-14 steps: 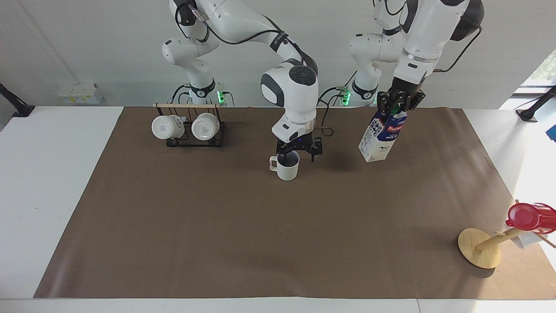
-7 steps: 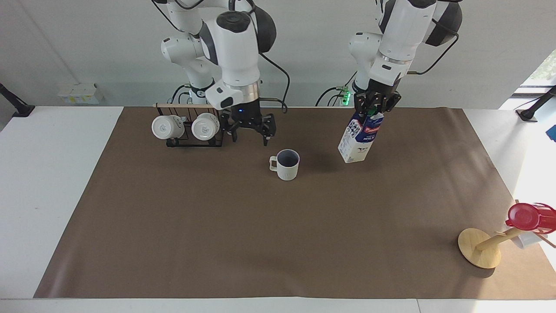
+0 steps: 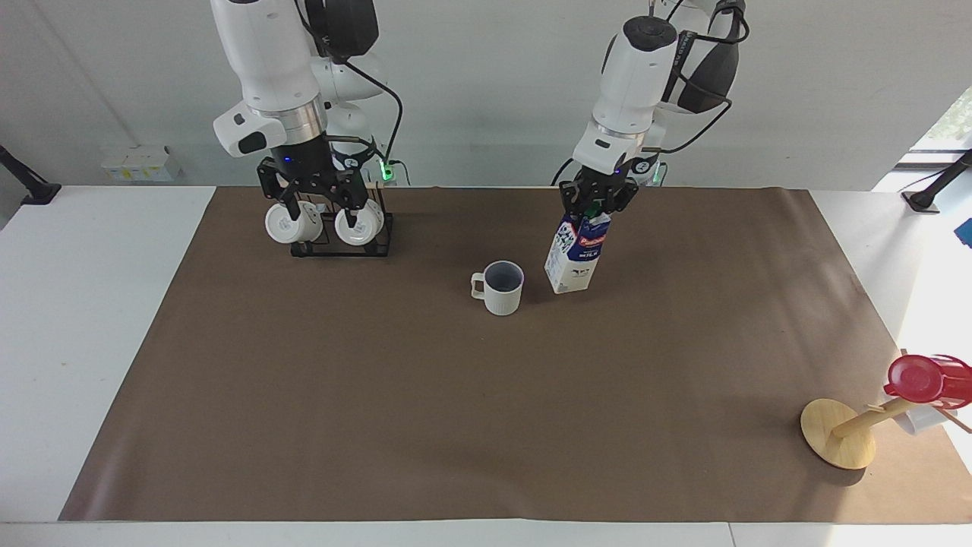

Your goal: Place cup and milk on table

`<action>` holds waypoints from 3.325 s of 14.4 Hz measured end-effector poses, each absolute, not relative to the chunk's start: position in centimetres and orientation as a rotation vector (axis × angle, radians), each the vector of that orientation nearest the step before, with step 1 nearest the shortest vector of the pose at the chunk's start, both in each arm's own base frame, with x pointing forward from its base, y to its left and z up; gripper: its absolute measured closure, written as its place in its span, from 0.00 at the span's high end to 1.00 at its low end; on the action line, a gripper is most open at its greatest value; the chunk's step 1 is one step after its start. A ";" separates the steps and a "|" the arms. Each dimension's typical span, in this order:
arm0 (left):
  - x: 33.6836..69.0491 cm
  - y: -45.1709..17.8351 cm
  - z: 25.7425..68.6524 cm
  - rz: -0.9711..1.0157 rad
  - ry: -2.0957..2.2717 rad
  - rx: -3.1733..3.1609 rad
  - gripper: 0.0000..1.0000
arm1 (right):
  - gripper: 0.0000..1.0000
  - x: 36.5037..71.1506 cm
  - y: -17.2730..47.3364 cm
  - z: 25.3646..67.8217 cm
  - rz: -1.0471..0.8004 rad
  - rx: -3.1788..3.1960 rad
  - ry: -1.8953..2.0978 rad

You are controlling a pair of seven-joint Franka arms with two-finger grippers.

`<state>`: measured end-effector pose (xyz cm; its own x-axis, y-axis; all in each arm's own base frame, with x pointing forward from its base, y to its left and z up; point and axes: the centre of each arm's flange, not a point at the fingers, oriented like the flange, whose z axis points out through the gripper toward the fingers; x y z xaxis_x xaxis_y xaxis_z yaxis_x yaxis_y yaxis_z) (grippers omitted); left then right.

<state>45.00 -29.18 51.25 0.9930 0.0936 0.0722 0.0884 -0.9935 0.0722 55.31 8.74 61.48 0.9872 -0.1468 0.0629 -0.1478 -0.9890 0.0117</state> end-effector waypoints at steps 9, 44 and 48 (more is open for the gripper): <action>46.2 -30.2 47.7 0.106 0.142 3.107 0.43 | 1.00 54.2 4.7 62.6 0.011 3.108 -0.201; 46.8 -30.1 45.7 0.132 0.021 3.142 0.44 | 1.00 53.6 3.1 65.0 0.042 3.112 -0.203; 46.8 -30.1 45.6 0.131 0.020 3.142 0.44 | 1.00 53.7 2.9 64.9 0.038 3.112 -0.209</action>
<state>46.83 -30.09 45.62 0.9964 0.0126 0.0833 0.0129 -0.9999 -0.0031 53.71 2.87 64.90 0.9908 -0.1331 0.0260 -0.1337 -0.9908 0.0208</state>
